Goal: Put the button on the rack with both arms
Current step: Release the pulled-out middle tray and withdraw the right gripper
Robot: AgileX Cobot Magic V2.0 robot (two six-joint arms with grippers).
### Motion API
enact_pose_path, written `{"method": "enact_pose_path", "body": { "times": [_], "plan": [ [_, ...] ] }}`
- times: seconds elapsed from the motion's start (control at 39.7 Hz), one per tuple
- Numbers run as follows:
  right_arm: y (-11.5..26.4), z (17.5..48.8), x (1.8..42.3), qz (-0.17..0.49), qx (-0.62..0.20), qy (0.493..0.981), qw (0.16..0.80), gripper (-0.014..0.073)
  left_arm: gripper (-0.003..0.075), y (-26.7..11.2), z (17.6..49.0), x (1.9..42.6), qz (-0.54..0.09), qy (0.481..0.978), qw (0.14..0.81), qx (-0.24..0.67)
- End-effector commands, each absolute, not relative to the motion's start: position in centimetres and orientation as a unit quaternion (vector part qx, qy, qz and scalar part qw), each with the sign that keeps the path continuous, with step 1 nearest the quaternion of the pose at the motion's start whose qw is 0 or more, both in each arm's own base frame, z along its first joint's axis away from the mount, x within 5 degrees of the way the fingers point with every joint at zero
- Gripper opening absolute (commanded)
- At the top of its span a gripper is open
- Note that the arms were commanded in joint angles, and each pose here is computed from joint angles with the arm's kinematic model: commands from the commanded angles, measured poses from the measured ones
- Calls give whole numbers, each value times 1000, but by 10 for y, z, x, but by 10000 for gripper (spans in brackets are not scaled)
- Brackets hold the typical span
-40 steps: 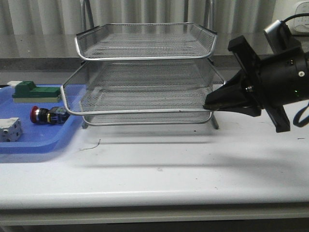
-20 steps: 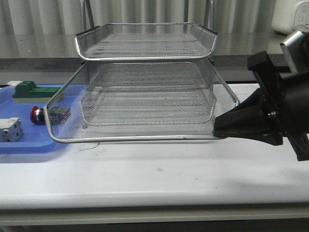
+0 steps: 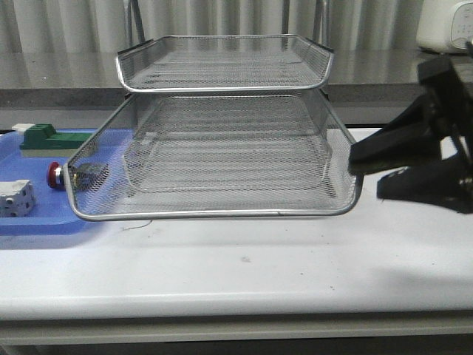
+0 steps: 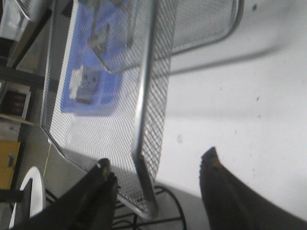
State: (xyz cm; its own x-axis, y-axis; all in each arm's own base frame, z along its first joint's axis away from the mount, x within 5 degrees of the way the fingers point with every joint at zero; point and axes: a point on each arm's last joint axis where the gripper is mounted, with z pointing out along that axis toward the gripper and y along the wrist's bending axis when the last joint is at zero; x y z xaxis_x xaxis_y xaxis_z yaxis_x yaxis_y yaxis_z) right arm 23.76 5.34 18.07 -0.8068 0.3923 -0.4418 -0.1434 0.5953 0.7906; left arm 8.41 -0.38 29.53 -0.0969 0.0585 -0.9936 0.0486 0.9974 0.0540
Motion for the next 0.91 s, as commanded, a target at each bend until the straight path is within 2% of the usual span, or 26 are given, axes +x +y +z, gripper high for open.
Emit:
{"method": "enact_pose_path", "body": {
  "times": [0.0, 0.13, 0.33, 0.45, 0.63, 0.76, 0.88],
  "plan": [
    [45, 217, 234, 463, 44, 811, 356, 253, 554, -3, 315, 85, 5, 704, 710, 27],
    [39, 249, 234, 435, 7, 819, 373, 59, 554, -3, 315, 85, 5, 704, 710, 27],
    [34, 308, 233, 352, -56, 842, 404, -115, 554, -3, 315, 85, 5, 704, 710, 27],
    [33, 338, 225, 256, -97, 864, 423, -111, 554, -3, 315, 85, 5, 704, 710, 27],
    [31, 355, 203, 106, -123, 879, 449, -111, 554, -3, 315, 85, 5, 704, 710, 27],
    [30, 354, 188, 57, -108, 887, 445, -111, 554, -3, 315, 85, 5, 704, 710, 27],
    [23, 347, 167, 19, -98, 873, 478, -111, 554, -3, 315, 85, 5, 704, 710, 27]
  ]
}}
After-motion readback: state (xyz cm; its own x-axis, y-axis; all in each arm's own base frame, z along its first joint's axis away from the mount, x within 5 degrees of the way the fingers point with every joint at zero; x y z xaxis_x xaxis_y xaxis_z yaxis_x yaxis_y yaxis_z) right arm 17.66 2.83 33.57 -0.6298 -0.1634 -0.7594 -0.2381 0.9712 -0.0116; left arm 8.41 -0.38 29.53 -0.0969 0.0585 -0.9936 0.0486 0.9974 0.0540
